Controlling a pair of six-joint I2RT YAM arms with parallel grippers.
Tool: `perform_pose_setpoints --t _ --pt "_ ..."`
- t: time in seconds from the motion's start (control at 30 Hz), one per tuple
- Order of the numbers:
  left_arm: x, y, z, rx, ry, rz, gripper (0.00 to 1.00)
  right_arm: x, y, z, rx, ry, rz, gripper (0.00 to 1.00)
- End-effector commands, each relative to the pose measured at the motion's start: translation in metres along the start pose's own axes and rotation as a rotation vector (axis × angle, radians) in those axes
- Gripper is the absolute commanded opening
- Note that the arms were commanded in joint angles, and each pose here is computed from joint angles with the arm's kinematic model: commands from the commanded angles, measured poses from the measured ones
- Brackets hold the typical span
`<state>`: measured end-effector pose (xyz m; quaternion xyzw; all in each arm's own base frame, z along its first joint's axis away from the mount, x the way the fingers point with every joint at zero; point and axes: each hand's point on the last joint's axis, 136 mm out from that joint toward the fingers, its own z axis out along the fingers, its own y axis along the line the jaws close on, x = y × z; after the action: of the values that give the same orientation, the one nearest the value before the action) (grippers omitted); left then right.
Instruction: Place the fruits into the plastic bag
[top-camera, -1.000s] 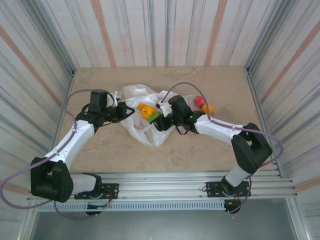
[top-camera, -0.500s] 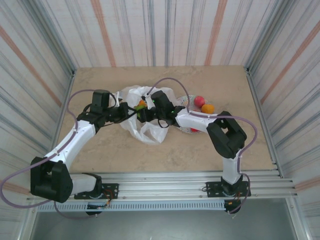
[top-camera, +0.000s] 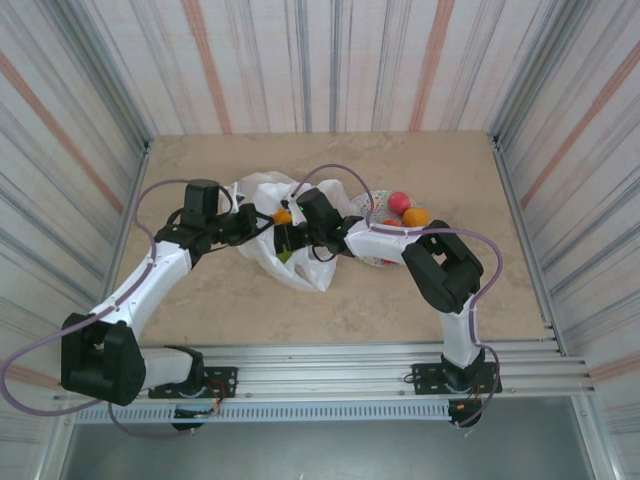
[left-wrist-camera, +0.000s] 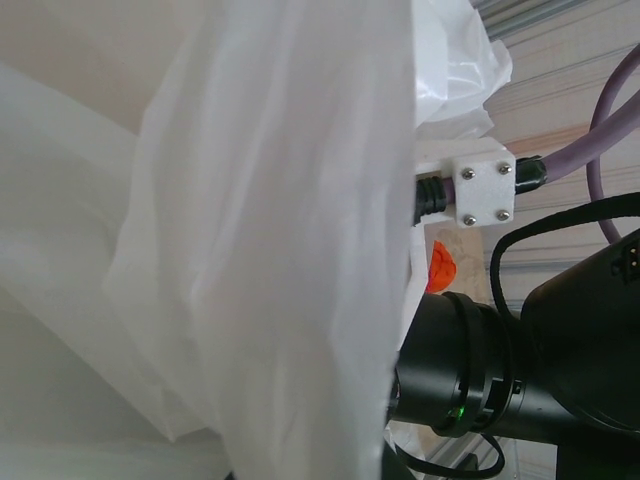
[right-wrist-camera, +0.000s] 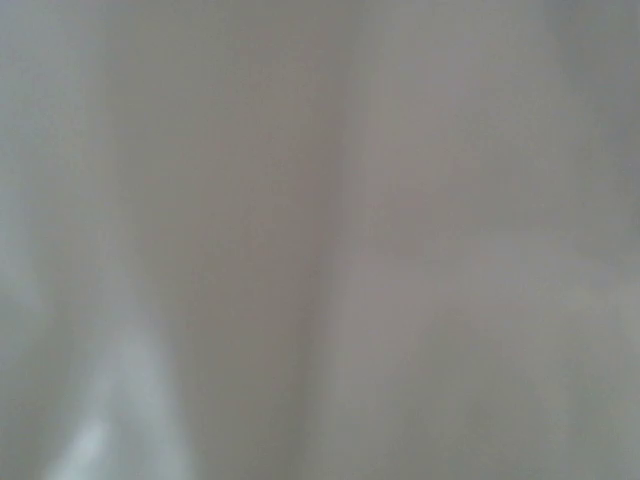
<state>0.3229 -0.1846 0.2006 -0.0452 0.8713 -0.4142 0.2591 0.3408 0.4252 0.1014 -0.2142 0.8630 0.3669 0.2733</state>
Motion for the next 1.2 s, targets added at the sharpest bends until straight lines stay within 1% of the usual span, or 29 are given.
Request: perform_pose_setpoints --t 0.0,0.23,0.43,0.83,0.9,0.97,1.07,1.17 --pt "0.001 -0.001 0.001 0.003 0.002 0.008 0.0 -0.009 0.007 -0.022 -0.017 -0.013 0.006 0.93" --pt "0.0 0.004 0.002 -0.014 -0.001 0.008 0.0 -0.016 0.006 -0.061 -0.003 -0.047 -0.003 0.94" --pt "-0.003 0.01 0.0 -0.024 -0.009 -0.004 0.0 -0.011 -0.005 -0.104 0.068 -0.077 -0.025 0.95" --pt "-0.01 0.021 -0.007 -0.042 -0.029 -0.025 0.0 -0.024 -0.029 -0.205 0.14 -0.253 0.018 0.94" --pt "-0.01 0.022 -0.006 -0.042 -0.028 -0.028 0.0 -0.024 -0.041 -0.222 0.202 -0.269 0.027 0.95" --pt "-0.01 0.022 -0.006 -0.04 -0.026 -0.029 0.0 -0.018 -0.069 -0.237 0.347 -0.254 0.042 0.95" --pt "-0.01 0.021 -0.006 -0.038 -0.026 -0.026 0.0 -0.001 -0.11 -0.255 0.572 -0.17 0.028 0.95" --pt "-0.01 0.022 -0.006 -0.042 -0.026 -0.025 0.0 0.013 -0.138 -0.263 0.741 -0.075 -0.034 0.96"
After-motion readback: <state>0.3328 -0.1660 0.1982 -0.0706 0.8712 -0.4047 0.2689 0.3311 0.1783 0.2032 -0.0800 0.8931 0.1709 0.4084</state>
